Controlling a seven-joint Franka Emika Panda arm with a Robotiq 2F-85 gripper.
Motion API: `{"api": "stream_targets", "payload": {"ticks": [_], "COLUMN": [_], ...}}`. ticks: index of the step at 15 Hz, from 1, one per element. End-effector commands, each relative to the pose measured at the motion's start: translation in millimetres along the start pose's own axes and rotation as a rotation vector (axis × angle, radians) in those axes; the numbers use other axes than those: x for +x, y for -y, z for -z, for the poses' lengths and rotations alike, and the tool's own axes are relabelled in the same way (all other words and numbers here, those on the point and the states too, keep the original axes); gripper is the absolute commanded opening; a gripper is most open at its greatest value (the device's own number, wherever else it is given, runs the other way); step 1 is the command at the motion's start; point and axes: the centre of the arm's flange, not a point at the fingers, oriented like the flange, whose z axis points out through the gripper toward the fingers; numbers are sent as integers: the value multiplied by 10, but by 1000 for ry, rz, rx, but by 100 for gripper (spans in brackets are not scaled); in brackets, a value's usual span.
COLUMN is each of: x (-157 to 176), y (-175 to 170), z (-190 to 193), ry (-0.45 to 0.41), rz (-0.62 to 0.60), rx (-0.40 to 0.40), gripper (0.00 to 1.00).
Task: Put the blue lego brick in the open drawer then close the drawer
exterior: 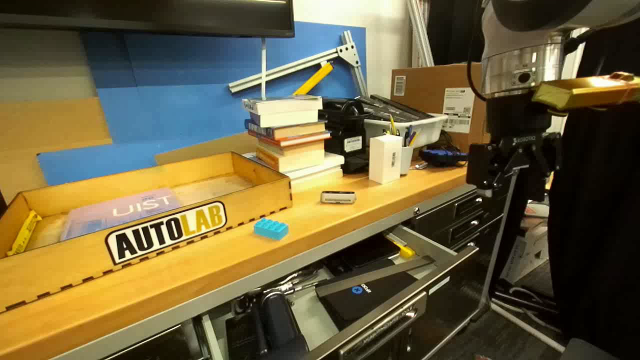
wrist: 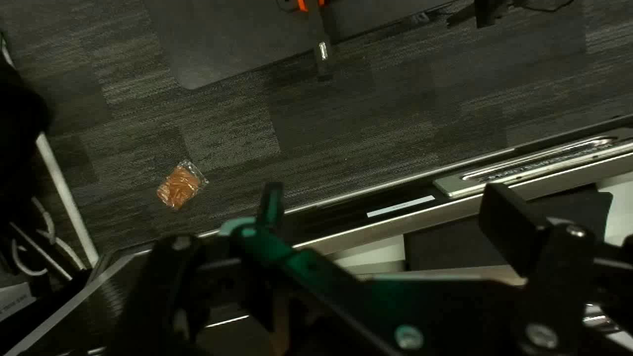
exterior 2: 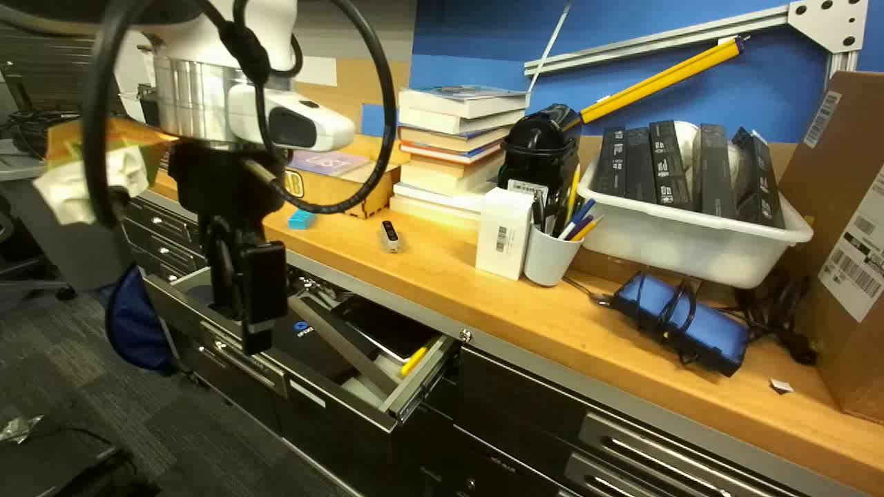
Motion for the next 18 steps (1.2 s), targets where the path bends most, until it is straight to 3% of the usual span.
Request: {"api": "stream_targets", "payload": {"ticks": [1,4,7,13,18], "x": [2,3,423,1276,1869], "y": [-1,-2,295,1307,2299], "z": [9,24,249,547,338], "ry": [-2,-6,-21,-58,-40], "rz": [0,0,41,232,380], "rx": [0,0,-22,-95,-57], "gripper": [100,100,100,100,100]}}
